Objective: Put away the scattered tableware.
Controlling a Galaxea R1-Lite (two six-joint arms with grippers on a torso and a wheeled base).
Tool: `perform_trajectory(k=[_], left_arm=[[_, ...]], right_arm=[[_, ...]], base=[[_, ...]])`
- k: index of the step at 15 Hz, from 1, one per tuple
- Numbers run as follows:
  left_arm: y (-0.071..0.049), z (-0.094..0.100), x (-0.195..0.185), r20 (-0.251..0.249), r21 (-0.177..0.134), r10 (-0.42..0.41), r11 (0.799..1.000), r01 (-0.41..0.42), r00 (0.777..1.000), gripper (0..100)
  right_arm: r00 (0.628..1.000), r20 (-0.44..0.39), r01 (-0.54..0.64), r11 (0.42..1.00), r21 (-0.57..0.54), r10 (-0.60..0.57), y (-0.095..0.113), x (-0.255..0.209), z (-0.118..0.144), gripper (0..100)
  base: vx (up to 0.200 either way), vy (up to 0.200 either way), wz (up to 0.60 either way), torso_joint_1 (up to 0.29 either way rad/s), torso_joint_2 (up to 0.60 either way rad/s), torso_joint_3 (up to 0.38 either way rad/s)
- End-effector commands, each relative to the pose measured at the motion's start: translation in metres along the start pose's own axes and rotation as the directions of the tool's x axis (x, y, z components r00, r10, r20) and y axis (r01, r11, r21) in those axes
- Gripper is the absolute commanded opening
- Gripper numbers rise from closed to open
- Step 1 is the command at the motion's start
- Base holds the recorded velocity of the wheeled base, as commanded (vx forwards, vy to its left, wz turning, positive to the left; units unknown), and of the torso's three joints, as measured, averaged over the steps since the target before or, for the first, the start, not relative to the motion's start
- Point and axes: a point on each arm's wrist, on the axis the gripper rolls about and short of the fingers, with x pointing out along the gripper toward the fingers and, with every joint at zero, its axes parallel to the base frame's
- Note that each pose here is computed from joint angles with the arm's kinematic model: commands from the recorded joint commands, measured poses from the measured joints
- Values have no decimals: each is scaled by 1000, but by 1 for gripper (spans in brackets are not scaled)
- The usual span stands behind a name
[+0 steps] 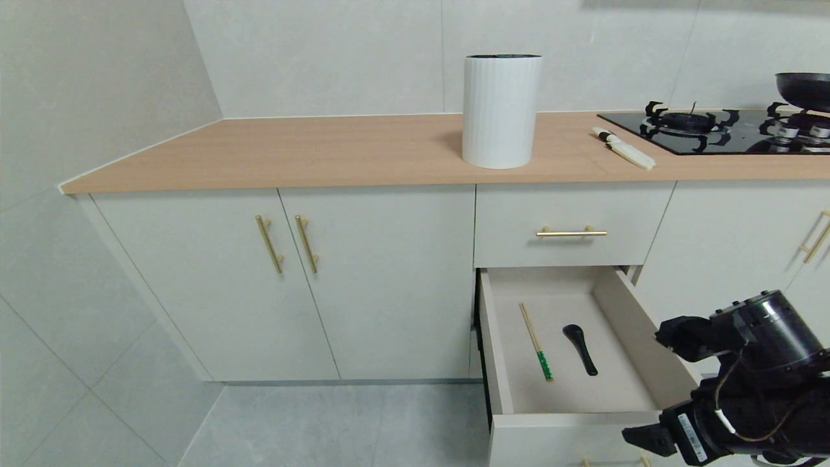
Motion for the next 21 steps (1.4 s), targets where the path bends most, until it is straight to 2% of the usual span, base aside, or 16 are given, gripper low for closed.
perform_trajectory(k=[1, 5, 16, 21], left_arm=[[0, 0, 0, 0, 0, 1, 1000, -1, 1000, 100], [0, 0, 0, 0, 0, 1, 1000, -1, 1000, 100], [0, 0, 0, 0, 0, 1, 1000, -1, 1000, 100], [0, 0, 0, 0, 0, 1, 1000, -1, 1000, 100]], right_arm=[[993, -121, -20, 998, -54, 14, 13, 24, -11, 100], [975, -223, -12, 998, -67, -4, 17, 49, -17, 100], [965, -227, 164, 979, 119, -134, 17, 90, -2, 100], [973, -172, 183, 971, 154, -156, 17, 95, 3, 100]], base=[[0, 0, 0, 0, 0, 0], [0, 0, 0, 0, 0, 0], [0, 0, 0, 0, 0, 0], [0, 0, 0, 0, 0, 0]])
